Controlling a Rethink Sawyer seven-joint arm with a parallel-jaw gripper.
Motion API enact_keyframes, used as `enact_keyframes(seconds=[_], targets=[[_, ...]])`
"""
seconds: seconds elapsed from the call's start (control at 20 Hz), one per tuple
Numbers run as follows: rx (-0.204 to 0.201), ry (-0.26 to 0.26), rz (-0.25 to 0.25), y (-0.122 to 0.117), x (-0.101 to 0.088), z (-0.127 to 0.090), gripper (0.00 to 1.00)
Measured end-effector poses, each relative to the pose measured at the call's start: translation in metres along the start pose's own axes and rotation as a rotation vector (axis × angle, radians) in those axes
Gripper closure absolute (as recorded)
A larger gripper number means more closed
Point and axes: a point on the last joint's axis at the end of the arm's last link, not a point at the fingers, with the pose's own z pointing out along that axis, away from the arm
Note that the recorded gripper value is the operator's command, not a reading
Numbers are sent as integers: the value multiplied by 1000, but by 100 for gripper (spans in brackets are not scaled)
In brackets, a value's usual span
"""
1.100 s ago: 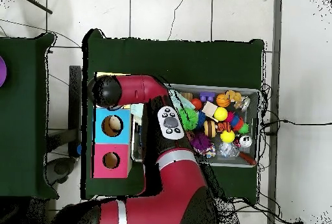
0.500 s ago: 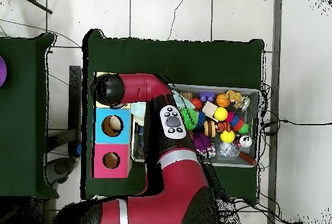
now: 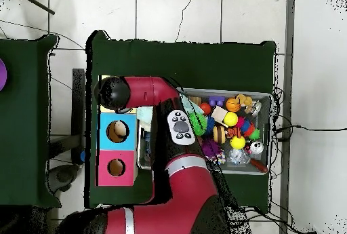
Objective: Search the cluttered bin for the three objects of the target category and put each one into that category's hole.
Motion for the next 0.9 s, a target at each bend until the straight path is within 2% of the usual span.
enact_keyframes(seconds=[0.4,0.6,0.9], targets=[[4,-1,0,-1,4,-14,0],[24,-6,-23,1,4,-27,0],[48,-2,-58,4,5,-28,0]])
